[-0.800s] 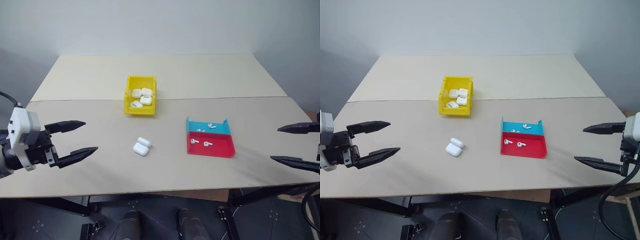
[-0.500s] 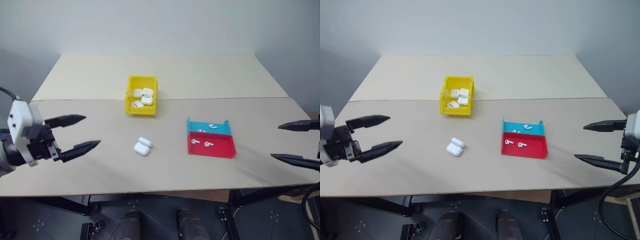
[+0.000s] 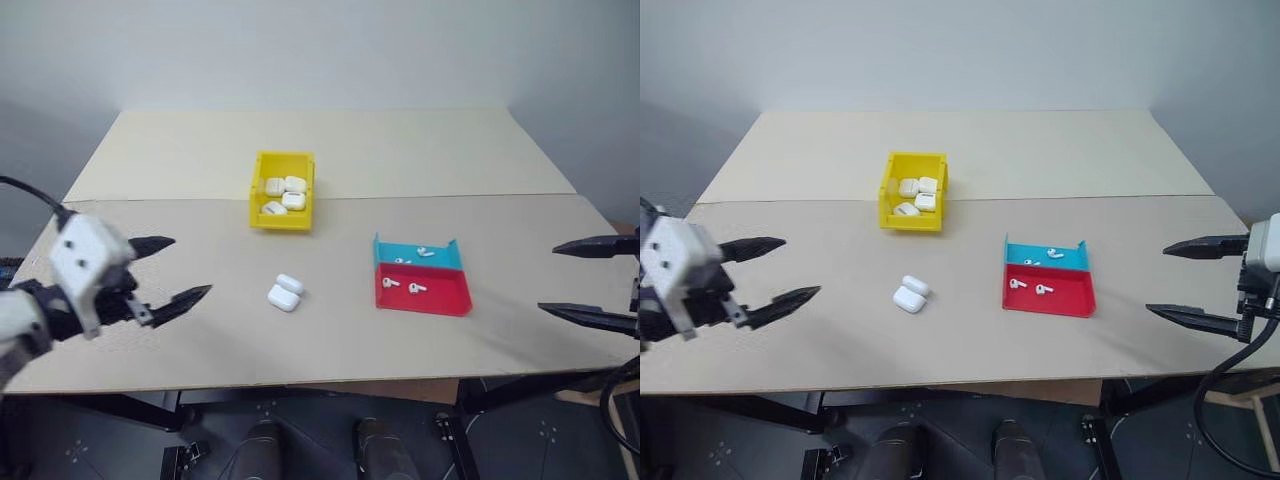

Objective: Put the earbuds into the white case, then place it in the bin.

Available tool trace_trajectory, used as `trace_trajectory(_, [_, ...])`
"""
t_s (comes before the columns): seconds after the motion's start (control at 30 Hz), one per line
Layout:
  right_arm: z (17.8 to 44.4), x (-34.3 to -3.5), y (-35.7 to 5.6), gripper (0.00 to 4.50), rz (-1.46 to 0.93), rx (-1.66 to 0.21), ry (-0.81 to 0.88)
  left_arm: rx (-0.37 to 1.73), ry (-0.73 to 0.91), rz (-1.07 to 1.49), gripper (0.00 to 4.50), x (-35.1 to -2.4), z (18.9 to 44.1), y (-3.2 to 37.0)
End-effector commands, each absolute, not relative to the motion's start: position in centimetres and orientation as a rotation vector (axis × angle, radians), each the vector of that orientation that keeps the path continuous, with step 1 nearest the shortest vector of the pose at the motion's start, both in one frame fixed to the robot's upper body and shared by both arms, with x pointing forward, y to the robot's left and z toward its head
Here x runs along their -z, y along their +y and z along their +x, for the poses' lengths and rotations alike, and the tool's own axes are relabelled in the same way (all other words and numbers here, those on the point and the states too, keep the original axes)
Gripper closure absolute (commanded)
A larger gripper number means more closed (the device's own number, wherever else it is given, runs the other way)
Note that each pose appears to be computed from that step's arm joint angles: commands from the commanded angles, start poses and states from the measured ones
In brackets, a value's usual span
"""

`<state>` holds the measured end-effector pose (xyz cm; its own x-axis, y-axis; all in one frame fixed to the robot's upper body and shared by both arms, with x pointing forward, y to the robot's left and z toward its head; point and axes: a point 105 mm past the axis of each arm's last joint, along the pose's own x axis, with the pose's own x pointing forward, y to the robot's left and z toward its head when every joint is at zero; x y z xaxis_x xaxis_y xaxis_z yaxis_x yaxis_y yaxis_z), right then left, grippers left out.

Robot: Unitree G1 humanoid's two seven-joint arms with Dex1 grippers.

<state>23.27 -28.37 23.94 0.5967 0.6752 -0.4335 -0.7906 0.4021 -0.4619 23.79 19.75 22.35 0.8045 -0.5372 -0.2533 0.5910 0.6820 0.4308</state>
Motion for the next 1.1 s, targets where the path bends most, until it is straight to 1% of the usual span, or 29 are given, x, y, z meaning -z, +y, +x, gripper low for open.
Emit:
trace_trajectory(0.03, [22.7,-25.1,-28.7,0.02,-0.727,-0.897,0.181,0.572,0.118,0.523,0.0,-23.2,23.8,18.4])
trace_trajectory(0.1, [22.3,-25.0,-28.6,0.02,-0.724,-0.906,0.191,0.509,0.198,0.456,0.0,-22.7,24.5,18.4])
trace_trajectory(0.2, [22.3,-25.0,-28.5,0.02,-0.707,-0.892,0.191,0.491,0.346,0.468,0.0,-21.2,25.3,17.5])
trace_trajectory(0.27, [22.2,-24.7,-28.5,0.02,-0.698,-0.886,0.195,0.508,0.395,0.475,0.0,-20.9,25.8,16.6])
trace_trajectory(0.4, [22.1,-24.2,-28.4,0.02,-0.685,-0.887,0.218,0.568,0.522,0.387,0.0,-20.7,27.3,15.4])
trace_trajectory(0.47, [22.1,-24.4,-28.3,0.02,-0.681,-0.889,0.219,0.562,0.541,0.354,0.0,-21.2,27.4,14.2])
trace_trajectory(0.53, [22.3,-24.6,-28.4,0.02,-0.676,-0.884,0.222,0.557,0.59,0.308,0.0,-20.9,26.8,12.9])
trace_trajectory(0.67, [22.4,-24.8,-28.5,0.02,-0.674,-0.887,0.243,0.505,0.604,0.346,0.0,-19.5,26.5,11.7])
trace_trajectory(0.8, [22.8,-25.2,-28.5,0.02,-0.674,-0.902,0.253,0.41,0.595,0.333,0.0,-18.3,26.7,11.1])
trace_trajectory(0.87, [23.0,-25.4,-28.3,0.02,-0.668,-0.91,0.254,0.377,0.614,0.391,0.0,-17.3,26.5,10.7])
trace_trajectory(1.03, [23.2,-25.7,-28.4,0.02,-0.671,-0.933,0.275,0.316,0.626,0.331,0.0,-16.6,27.6,8.8])
trace_trajectory(1.1, [23.3,-26.0,-28.5,0.02,-0.673,-0.93,0.277,0.295,0.641,0.372,0.0,-16.2,27.9,8.5])
